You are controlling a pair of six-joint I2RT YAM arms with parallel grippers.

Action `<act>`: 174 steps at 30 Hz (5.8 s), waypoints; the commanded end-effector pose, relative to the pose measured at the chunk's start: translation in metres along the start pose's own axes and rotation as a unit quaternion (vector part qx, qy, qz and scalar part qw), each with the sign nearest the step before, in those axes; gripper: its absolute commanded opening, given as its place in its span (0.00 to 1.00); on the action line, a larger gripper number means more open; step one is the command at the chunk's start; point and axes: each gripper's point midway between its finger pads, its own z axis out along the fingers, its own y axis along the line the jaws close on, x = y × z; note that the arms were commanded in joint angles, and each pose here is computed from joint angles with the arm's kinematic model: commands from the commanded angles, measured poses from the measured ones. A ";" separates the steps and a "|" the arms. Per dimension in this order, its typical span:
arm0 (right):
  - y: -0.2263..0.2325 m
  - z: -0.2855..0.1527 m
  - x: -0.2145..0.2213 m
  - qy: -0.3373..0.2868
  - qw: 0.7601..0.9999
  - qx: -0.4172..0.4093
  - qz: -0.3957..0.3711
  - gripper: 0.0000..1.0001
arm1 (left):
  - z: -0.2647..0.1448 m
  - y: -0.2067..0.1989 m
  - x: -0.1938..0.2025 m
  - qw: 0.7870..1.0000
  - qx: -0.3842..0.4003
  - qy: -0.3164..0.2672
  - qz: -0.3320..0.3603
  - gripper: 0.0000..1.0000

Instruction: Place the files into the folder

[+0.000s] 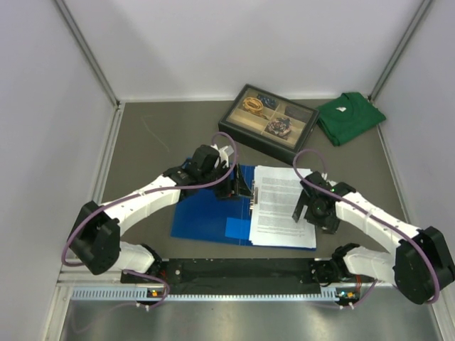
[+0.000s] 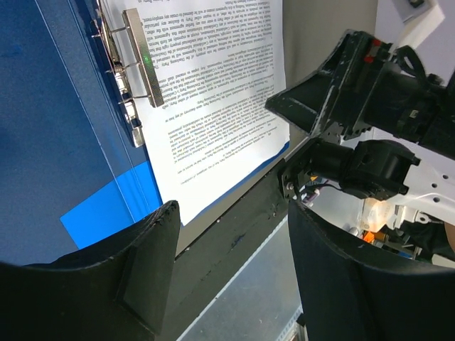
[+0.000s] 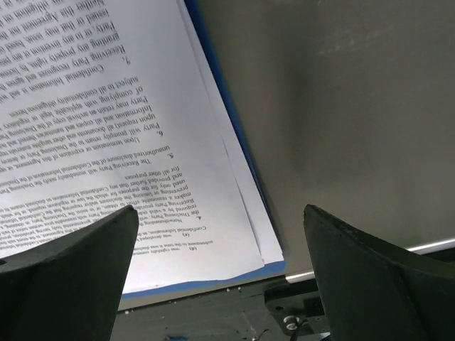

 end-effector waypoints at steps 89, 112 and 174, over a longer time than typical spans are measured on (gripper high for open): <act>0.276 -0.053 -0.058 0.005 0.848 -0.454 -0.272 0.59 | -0.023 0.041 0.030 0.998 -0.043 -0.045 -0.024 0.57; 0.208 -0.099 -0.028 0.106 0.933 -0.329 0.106 0.66 | 0.017 0.069 -0.064 0.971 -0.231 -0.055 0.003 0.55; 0.215 -0.025 0.008 0.173 0.927 -0.237 0.233 0.00 | 0.087 0.107 -0.053 0.978 -0.208 0.020 -0.009 0.35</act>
